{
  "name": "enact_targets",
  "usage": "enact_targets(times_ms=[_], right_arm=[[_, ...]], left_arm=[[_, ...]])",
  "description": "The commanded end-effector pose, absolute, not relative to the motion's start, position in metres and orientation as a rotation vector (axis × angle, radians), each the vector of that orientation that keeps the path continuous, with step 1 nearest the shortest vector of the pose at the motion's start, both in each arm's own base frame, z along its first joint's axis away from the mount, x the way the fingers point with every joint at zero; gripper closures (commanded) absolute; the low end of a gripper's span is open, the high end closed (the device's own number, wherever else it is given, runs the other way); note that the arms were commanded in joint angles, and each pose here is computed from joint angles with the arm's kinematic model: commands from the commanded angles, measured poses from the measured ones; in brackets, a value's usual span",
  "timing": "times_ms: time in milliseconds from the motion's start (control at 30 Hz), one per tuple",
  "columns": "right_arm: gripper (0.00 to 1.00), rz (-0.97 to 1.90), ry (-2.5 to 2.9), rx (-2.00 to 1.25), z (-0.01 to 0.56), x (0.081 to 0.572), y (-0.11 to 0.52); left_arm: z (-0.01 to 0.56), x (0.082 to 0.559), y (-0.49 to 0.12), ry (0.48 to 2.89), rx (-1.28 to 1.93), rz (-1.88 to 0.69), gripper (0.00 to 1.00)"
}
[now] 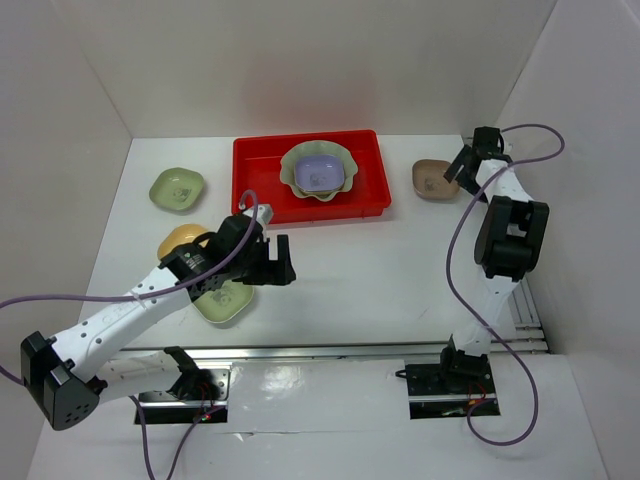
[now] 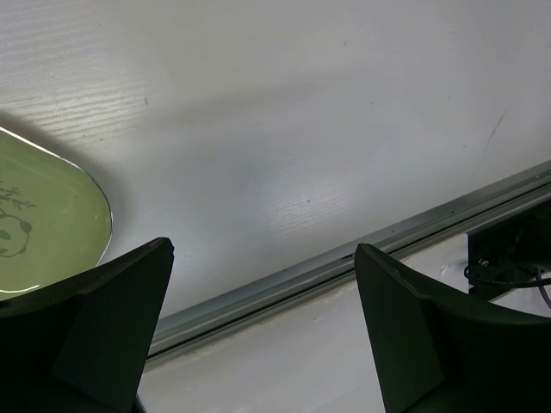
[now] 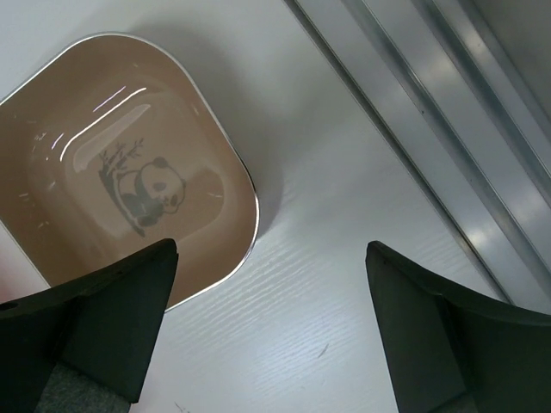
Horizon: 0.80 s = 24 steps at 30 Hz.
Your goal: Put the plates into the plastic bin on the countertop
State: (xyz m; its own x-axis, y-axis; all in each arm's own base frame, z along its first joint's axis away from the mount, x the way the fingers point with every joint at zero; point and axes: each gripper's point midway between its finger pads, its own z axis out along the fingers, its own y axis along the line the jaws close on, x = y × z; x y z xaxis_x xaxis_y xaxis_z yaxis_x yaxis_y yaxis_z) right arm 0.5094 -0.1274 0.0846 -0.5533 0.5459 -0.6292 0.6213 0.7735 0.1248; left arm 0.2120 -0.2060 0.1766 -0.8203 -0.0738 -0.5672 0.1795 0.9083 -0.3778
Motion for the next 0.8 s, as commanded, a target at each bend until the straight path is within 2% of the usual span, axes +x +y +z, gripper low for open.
enact_targets(times_ms=[0, 167, 333, 433, 500, 600, 633, 667, 767], right_arm=[[0.05, -0.123, 2.256, 0.836, 0.09, 0.52, -0.129], [0.19, -0.154, 2.306, 0.82, 0.063, 0.52, -0.122], [0.24, -0.182, 2.308, 0.807, 0.043, 0.52, -0.122], [0.36, -0.173, 2.323, 0.782, 0.036, 0.519, -0.115], [0.45, -0.171, 2.339, 0.771, 0.032, 0.516, -0.109], [0.77, -0.182, 2.349, 0.785, 0.023, 0.515, -0.106], [0.81, -0.18, 2.354, 0.797, 0.019, 0.513, -0.105], [0.9, -0.18, 2.354, 0.819, 0.018, 0.512, -0.101], [1.0, -0.178, 2.347, 0.875, 0.019, 0.51, -0.1]], left_arm=[[0.185, 0.213, -0.212, 2.433, 0.113, -0.624, 0.0], [0.185, 0.213, -0.215, 2.425, 0.118, -0.643, 0.0], [0.187, 0.212, -0.216, 2.419, 0.123, -0.659, 0.0], [0.185, 0.212, -0.216, 2.417, 0.123, -0.66, 0.0], [0.186, 0.211, -0.217, 2.42, 0.128, -0.669, 0.0], [0.185, 0.212, -0.22, 2.419, 0.144, -0.676, 0.0], [0.187, 0.212, -0.222, 2.412, 0.149, -0.693, 0.0], [0.187, 0.212, -0.222, 2.412, 0.149, -0.694, 0.0], [0.184, 0.213, -0.223, 2.421, 0.149, -0.688, 0.0]])
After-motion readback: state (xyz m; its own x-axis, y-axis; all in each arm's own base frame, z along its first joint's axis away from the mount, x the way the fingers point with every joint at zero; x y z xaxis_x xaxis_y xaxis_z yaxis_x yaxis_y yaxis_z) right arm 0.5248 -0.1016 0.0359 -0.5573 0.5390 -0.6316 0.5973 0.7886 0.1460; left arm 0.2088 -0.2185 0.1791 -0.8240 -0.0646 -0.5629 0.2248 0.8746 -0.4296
